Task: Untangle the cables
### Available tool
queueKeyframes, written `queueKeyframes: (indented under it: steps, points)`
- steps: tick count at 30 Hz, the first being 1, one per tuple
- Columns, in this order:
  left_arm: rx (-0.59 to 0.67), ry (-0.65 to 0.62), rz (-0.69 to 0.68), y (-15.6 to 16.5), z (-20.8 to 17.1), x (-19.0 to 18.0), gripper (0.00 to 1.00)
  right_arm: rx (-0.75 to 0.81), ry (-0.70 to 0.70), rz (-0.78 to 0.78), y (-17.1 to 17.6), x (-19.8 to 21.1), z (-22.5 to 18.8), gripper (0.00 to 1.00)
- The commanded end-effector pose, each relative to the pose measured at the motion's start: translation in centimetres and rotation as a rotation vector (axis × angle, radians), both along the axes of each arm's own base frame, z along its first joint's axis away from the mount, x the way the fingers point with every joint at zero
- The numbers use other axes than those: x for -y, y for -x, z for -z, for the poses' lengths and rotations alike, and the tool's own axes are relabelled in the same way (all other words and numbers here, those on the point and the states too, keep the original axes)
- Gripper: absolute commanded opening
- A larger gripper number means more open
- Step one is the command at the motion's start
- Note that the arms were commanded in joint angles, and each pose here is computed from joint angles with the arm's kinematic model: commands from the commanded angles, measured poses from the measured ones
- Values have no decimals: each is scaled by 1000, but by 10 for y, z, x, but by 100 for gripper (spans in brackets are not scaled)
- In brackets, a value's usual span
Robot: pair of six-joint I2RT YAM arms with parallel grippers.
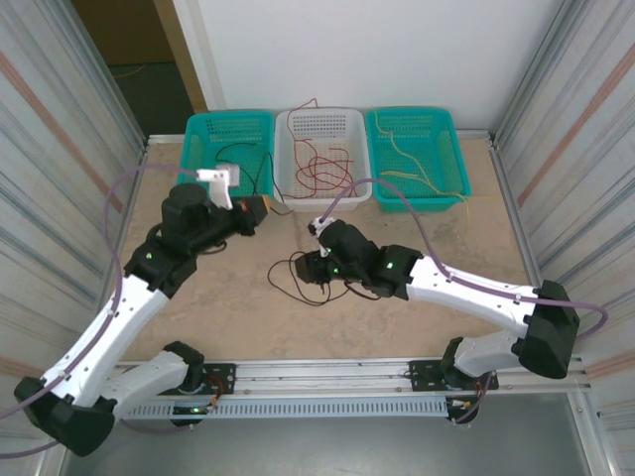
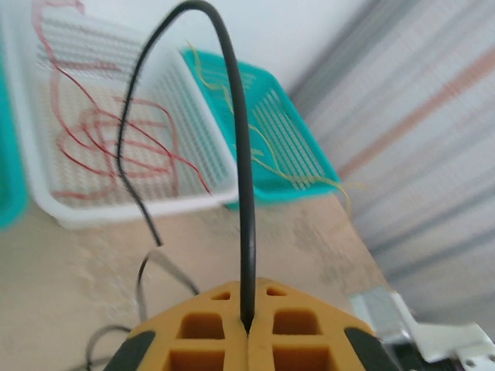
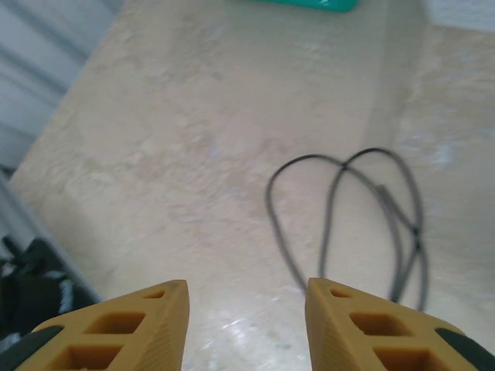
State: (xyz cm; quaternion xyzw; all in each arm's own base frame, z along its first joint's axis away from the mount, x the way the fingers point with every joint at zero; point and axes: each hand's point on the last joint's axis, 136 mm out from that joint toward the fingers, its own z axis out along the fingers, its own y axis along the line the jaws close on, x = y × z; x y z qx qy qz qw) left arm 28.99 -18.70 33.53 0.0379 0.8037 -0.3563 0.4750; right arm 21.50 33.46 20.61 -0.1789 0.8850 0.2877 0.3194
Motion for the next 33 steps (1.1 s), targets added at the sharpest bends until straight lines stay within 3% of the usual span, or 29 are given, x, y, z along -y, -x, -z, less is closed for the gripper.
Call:
queueKeyframes:
  steps: [1,7,16,20,21,26,29,33]
  points:
    - [-2,-23,-117,-31,-12,-31,0,13,8,116,-15,34,-7,50]
    - [-76,53,-198,-92,-15,-66,0,-2,32,152,-18,51,4,54]
    - [-57,-16,-232,-167,-12,-84,2,-15,75,154,-23,53,21,53]
    - [-162,-39,-262,-195,19,-97,47,-23,90,153,-27,52,26,53]
    - [-200,-40,-266,-198,29,-98,54,-26,92,152,-28,52,28,53]
    - [-268,-49,-297,-189,50,-104,70,-63,118,144,-32,47,38,54]
    - [-267,-34,-279,-168,44,-99,70,-104,163,143,-34,43,52,55]
    - [-236,-71,-229,-122,32,-86,62,-179,237,152,-36,38,78,54]
